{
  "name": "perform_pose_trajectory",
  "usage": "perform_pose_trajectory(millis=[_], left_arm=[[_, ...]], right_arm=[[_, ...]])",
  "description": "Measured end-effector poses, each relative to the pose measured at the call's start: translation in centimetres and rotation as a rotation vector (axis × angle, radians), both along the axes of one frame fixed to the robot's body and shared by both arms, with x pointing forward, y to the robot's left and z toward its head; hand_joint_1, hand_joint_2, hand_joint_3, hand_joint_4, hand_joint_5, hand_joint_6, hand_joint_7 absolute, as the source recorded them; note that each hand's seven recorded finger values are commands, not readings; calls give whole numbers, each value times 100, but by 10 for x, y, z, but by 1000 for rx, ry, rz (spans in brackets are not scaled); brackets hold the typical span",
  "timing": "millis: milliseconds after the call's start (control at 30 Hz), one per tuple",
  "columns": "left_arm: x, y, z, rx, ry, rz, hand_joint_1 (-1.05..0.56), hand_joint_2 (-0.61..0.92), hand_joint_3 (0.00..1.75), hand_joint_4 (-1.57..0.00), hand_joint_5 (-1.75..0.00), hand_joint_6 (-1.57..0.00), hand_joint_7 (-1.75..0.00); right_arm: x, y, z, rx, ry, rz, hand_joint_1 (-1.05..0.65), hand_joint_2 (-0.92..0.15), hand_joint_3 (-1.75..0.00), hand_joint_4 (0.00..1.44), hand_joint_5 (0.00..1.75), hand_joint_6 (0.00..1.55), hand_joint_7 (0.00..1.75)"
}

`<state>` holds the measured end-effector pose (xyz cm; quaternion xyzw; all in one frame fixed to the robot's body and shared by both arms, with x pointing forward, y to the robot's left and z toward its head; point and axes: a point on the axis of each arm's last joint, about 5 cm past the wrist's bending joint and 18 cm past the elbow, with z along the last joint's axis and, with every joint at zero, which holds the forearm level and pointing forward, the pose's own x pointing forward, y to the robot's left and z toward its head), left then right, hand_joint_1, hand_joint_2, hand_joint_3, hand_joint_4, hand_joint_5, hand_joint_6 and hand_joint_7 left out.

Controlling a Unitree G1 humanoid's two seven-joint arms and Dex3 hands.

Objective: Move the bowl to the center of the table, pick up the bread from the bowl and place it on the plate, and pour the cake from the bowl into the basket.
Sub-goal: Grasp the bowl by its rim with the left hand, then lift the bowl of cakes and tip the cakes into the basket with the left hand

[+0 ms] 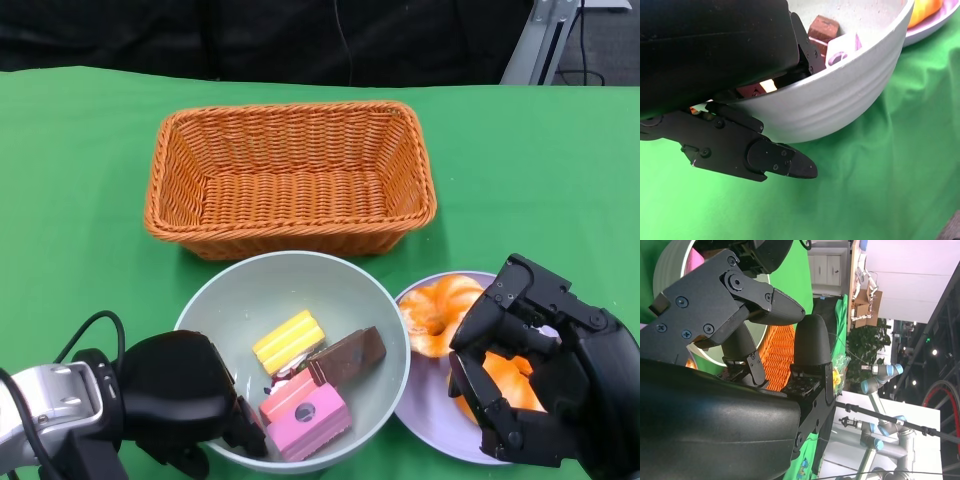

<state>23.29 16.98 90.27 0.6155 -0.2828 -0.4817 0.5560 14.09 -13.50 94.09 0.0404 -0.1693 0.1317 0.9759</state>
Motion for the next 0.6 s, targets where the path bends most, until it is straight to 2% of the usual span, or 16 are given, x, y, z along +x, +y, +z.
perform_pose_trajectory(millis=[133, 167, 200, 233, 300, 333, 367, 400, 433, 467, 533, 600], left_arm=[[0, 1, -1, -26, -6, 4, -33, 92, 9, -125, -18, -113, -7], [0, 1, -2, -37, -7, 6, -32, 92, 9, -120, -32, -114, -5], [0, 1, -3, -50, -8, 7, -32, 92, 8, -107, -61, -116, -3], [0, 1, -4, -63, -8, 6, -32, 92, 8, -101, -72, -116, -2], [0, 3, -6, -98, -14, 1, -32, 92, 14, -89, -111, -122, -4], [1, 3, -7, -118, -20, -2, -32, 92, 15, -87, -118, -123, -4], [1, 4, -9, -140, -24, -4, -32, 92, 19, -80, -140, -124, -13], [1, 5, -11, -164, -27, -4, -32, 92, 23, -72, -160, -97, -72], [1, 6, -13, -189, -27, 1, -31, 92, 24, -69, -167, -82, -104], [1, 7, -15, -211, -25, 7, -31, 92, 25, -69, -171, -73, -125], [1, 7, -17, -245, -20, 10, -31, 92, 24, -69, -174, -62, -148], [1, 8, -19, -274, -13, 9, -31, 92, 22, -68, -174, -58, -154]], right_arm=[[0, 0, 0, 0, 0, 1, -33, -46, -108, 67, 173, 59, 153], [0, 0, 0, 0, 0, 1, -32, -46, -108, 67, 173, 59, 153], [0, 0, 0, -1, 0, 1, -32, -46, -108, 67, 173, 59, 153], [0, 0, 0, -1, 0, 1, -32, -46, -108, 67, 173, 58, 153], [0, 0, 0, -2, 0, 0, -33, -47, -109, 67, 173, 58, 153], [0, 0, 0, -3, 0, 0, -33, -47, -109, 67, 173, 58, 154], [0, 0, 0, -6, -2, -1, -33, -47, -109, 67, 173, 58, 154], [0, 0, 0, -9, -4, -1, -32, -45, -112, 67, 173, 58, 155], [0, 0, 0, -11, -5, -1, -31, -44, -115, 67, 173, 57, 155], [0, 0, 0, -12, -7, -1, -30, -43, -117, 67, 173, 57, 156], [0, 0, 0, -20, -8, -3, -31, -42, -119, 67, 173, 57, 156], [0, 0, 0, -24, -8, -4, -30, -41, -119, 67, 173, 57, 156]])
